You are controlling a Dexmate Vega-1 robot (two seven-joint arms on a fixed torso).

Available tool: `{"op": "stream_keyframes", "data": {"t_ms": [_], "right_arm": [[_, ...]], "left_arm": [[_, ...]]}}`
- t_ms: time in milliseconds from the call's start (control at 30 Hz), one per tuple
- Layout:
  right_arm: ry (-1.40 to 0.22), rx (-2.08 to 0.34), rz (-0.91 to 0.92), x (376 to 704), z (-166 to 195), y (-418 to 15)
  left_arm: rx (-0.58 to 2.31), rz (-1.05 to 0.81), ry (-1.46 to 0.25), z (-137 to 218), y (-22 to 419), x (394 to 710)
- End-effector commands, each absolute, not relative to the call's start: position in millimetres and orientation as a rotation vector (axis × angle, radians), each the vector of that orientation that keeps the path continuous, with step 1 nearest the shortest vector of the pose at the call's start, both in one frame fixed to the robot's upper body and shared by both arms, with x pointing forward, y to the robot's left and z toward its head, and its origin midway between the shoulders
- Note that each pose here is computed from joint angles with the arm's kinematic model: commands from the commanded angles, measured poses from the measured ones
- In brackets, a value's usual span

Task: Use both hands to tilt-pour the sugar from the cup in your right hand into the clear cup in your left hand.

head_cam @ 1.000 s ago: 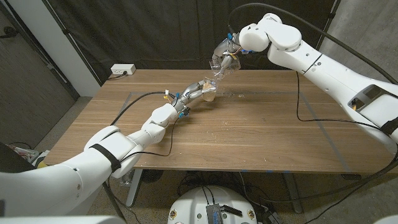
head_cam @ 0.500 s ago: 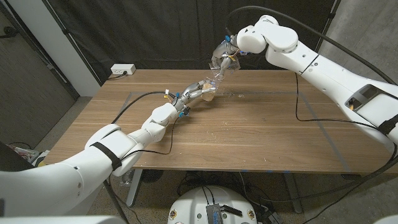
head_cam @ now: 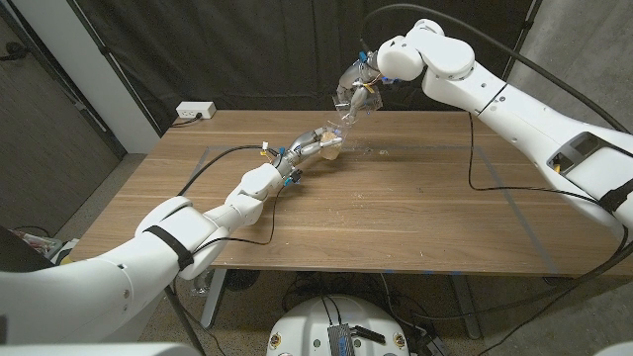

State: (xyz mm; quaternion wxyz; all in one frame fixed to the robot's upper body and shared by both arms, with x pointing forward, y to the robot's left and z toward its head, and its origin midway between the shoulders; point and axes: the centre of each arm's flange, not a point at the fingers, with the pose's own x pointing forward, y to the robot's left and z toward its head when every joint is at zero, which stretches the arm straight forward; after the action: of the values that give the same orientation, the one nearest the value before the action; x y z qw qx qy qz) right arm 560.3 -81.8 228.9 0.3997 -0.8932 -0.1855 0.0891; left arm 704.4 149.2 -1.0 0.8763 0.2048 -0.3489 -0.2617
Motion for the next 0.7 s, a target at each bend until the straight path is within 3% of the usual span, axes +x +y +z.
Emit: {"op": "stream_keyframes", "data": {"t_ms": [33, 700], "right_arm": [[-0.435, -2.185, 0.216, 555, 253, -88], [-0.444, -1.917, 0.187, 543, 277, -126]], "left_arm": [[0.417, -0.547, -0.731, -4, 150, 703], [0.392, -0.522, -0.800, -4, 159, 694]]}}
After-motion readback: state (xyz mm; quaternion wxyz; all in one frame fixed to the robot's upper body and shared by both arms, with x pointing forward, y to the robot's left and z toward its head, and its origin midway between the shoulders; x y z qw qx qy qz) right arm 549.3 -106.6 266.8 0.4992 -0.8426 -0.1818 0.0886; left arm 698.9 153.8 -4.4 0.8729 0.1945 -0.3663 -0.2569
